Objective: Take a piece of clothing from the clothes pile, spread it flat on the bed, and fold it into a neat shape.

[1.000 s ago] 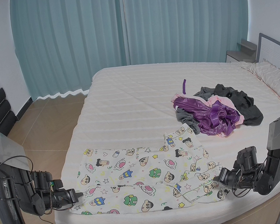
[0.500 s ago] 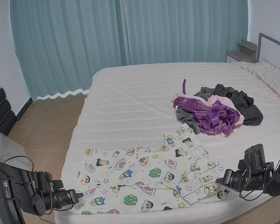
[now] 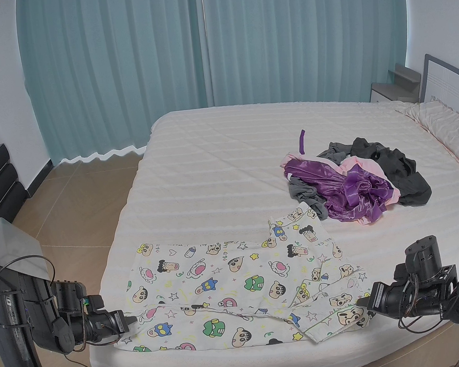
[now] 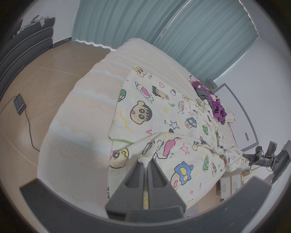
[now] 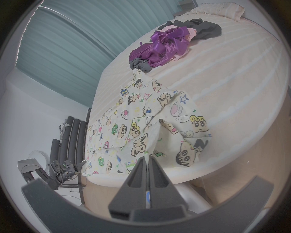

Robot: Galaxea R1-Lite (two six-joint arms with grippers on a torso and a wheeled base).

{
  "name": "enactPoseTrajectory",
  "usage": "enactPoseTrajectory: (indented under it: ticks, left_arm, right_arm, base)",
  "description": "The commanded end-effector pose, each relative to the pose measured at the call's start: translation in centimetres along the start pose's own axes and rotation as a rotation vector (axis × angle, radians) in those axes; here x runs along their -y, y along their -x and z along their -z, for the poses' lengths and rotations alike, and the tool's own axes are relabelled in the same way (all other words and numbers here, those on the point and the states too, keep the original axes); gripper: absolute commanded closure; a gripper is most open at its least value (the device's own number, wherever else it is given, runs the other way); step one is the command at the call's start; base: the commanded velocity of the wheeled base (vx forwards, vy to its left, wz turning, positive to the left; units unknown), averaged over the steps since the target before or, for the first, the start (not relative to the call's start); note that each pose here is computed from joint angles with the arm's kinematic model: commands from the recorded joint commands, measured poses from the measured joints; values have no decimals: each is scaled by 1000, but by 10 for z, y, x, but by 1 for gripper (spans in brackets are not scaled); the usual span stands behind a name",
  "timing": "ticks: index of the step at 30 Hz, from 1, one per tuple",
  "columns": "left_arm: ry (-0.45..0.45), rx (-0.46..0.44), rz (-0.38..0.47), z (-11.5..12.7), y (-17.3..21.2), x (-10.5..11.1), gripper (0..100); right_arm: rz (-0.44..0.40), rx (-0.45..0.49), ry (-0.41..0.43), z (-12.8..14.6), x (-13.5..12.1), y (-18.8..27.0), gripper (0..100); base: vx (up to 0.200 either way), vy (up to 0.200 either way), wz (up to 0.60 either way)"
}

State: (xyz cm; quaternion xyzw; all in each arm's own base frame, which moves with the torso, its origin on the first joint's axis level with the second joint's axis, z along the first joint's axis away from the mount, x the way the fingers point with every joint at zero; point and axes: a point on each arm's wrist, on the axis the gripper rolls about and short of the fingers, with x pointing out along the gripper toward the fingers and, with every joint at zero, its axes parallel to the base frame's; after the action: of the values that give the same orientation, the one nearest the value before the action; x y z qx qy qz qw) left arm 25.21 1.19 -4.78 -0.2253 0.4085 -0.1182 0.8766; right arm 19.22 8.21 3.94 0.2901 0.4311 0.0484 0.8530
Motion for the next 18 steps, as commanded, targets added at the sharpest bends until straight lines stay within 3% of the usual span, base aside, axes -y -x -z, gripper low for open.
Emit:
enactPoseTrajectory:
  ticks: [1, 12, 13, 18]
  left_arm:
    - [2, -2, -1, 0, 0, 0, 100]
    - [3, -5, -1, 1, 0, 0, 100]
    - [3, -5, -1, 1, 0, 0, 100]
    - [3, -5, -1, 1, 0, 0, 100]
  right_arm:
    - [40, 9, 10, 2, 2, 2, 100]
    - [95, -61, 59, 15, 3, -5, 100]
    - [101, -64, 59, 16, 3, -6, 0]
    - [120, -89, 79, 22, 9, -2, 0]
  base:
    - [0, 0, 0]
    - [0, 0, 0]
    - [0, 0, 0]
    - [0, 0, 0]
